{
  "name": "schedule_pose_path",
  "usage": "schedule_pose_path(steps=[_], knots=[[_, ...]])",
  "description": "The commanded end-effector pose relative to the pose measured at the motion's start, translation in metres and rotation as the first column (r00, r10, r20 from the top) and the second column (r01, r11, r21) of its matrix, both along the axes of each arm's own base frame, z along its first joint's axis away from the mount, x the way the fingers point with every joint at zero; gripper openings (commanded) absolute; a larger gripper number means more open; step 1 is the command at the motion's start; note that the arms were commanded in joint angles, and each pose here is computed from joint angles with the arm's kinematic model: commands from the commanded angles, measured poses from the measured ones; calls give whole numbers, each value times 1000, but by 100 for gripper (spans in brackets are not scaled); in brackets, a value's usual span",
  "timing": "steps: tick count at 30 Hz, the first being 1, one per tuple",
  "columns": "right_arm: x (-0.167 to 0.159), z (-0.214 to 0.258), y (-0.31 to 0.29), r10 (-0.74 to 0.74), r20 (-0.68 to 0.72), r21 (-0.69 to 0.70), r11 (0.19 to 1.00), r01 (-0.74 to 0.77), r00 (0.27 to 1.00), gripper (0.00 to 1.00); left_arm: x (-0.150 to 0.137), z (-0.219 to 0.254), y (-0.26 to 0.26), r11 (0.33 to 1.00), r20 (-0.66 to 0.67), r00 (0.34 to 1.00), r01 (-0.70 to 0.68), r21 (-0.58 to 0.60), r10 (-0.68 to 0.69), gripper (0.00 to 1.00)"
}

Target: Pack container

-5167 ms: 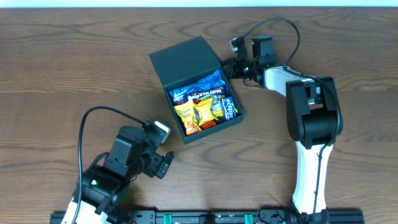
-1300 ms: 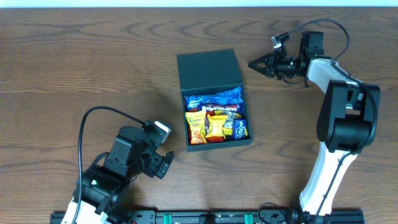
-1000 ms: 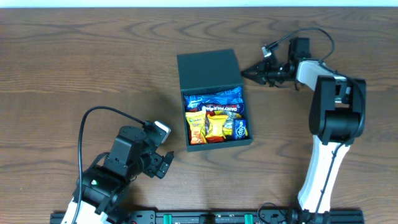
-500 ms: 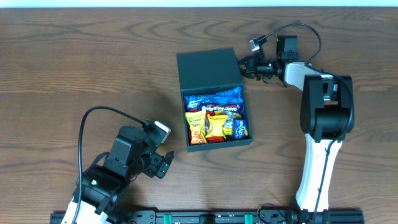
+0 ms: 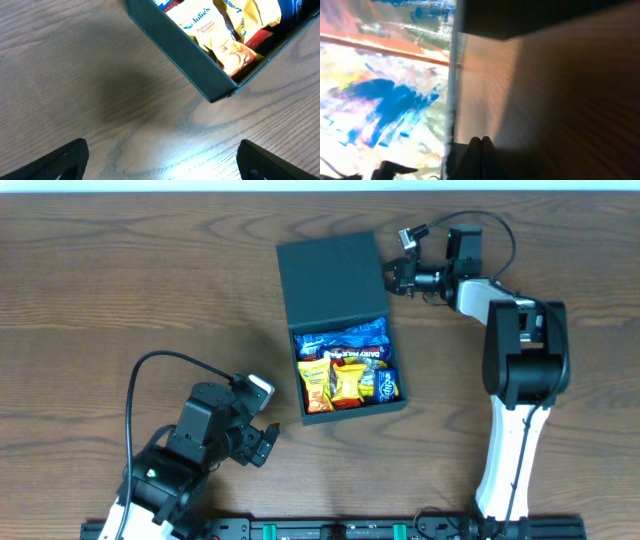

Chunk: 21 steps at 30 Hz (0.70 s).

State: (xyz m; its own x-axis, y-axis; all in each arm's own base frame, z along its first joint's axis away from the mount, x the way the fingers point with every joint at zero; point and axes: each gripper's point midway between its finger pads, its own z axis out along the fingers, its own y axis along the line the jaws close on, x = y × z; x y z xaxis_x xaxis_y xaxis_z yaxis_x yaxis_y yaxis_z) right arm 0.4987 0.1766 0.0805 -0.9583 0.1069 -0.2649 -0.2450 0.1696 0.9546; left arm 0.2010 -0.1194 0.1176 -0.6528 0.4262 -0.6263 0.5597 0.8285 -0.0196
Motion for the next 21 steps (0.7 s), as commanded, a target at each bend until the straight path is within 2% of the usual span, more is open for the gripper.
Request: schedule_pose_path(steps=[1,6,21], knots=[[-16,82,10,103,153,64,991,-114,983,1,-1,-2,2,1000,-4,1000,-9,2,9,95],[-36,132,10,169,252,92,976,-197,953,1,-1,-2,2,1000,-4,1000,-9,2,9,95],[-79,232,24,198,437,57,967,-247,878,1,-1,-2,2,1000,-4,1000,-9,2,9,95]])
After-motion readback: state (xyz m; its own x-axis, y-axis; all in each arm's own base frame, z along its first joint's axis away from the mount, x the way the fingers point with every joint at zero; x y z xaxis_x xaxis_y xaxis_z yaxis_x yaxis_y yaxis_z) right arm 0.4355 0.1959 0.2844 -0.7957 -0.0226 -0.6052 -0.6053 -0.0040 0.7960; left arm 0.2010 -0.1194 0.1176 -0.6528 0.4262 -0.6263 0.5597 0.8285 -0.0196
